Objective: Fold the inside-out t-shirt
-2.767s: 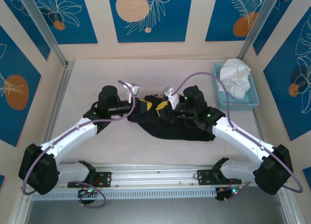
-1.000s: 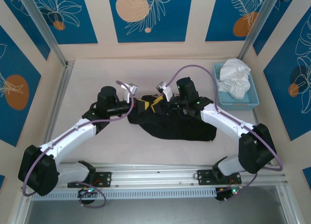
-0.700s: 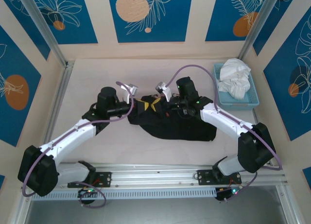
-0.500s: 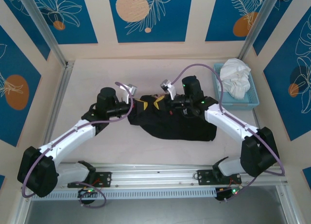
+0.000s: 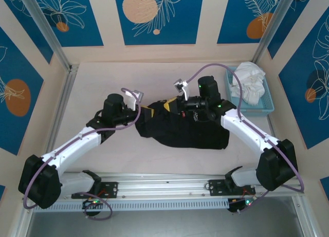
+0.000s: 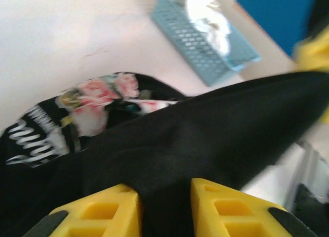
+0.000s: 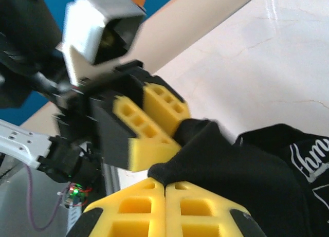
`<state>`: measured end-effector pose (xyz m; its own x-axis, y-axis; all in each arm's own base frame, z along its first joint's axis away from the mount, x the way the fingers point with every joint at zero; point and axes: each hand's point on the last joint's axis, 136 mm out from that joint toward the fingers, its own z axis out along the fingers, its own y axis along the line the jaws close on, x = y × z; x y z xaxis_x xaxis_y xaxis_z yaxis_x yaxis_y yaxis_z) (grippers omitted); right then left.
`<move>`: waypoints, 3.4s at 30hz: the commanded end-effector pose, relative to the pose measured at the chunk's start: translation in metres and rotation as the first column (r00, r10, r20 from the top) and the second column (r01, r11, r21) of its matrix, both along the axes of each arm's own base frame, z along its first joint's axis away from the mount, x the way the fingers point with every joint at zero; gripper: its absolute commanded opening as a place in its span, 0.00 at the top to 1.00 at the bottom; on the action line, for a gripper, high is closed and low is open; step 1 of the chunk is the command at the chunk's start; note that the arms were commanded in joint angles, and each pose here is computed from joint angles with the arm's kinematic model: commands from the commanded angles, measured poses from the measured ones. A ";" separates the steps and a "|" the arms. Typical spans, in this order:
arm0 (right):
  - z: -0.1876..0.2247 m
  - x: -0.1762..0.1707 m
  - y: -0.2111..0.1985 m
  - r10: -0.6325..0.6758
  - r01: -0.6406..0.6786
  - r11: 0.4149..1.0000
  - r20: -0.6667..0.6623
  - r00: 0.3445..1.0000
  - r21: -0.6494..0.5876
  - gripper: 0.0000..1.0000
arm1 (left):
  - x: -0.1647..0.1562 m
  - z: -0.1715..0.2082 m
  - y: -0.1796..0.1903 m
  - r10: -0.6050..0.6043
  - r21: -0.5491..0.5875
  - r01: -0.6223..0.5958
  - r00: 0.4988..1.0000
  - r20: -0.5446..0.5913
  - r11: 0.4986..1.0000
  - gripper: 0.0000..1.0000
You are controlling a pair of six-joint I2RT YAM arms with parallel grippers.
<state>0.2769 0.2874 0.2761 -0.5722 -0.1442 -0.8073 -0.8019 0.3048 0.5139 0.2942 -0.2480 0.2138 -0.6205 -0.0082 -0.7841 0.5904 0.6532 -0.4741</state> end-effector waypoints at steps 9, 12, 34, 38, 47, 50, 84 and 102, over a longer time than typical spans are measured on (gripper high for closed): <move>0.022 -0.009 0.010 0.127 -0.104 0.990 -0.273 0.954 0.098 1.00 | 0.022 -0.007 0.069 0.331 0.242 -0.337 0.941 0.068 0.910 0.50; 0.021 0.001 0.009 0.080 -0.055 0.995 -0.335 0.939 0.086 1.00 | 0.009 0.016 0.059 0.272 0.185 -0.291 0.954 0.124 0.939 0.45; 0.022 0.001 -0.005 0.093 -0.071 0.995 -0.449 0.889 0.065 1.00 | -0.021 0.039 -0.046 -0.166 0.149 0.139 0.969 0.185 0.979 1.00; 0.001 0.022 -0.017 -0.096 0.064 0.994 -0.418 0.903 -0.091 1.00 | -0.053 0.061 -0.054 -0.305 0.020 0.308 0.928 0.213 0.951 1.00; -0.001 0.029 -0.030 -0.202 0.165 0.974 -0.259 0.945 -0.156 0.82 | -0.064 0.088 -0.034 -0.319 -0.202 0.363 0.921 0.223 0.910 1.00; 0.001 0.017 -0.035 -0.193 0.167 0.974 -0.178 0.965 -0.154 0.76 | -0.058 0.092 -0.029 -0.307 -0.254 0.355 0.928 0.212 0.900 1.00; -0.026 -0.013 0.010 0.002 0.007 0.992 0.073 0.997 -0.128 0.72 | -0.047 0.076 -0.027 -0.296 -0.231 0.328 0.941 0.162 0.916 1.00; 0.030 -0.033 0.016 0.154 -0.142 0.978 -0.072 0.985 0.150 1.00 | -0.005 0.029 0.020 0.033 -0.007 -0.032 0.997 0.076 0.999 0.67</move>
<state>0.2468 0.2981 0.2971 -0.5894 -0.1351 -0.7964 -0.8059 0.1659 0.5683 0.2829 -0.2442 0.2403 -0.5872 -0.0314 -0.8088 0.6404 0.5931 -0.4880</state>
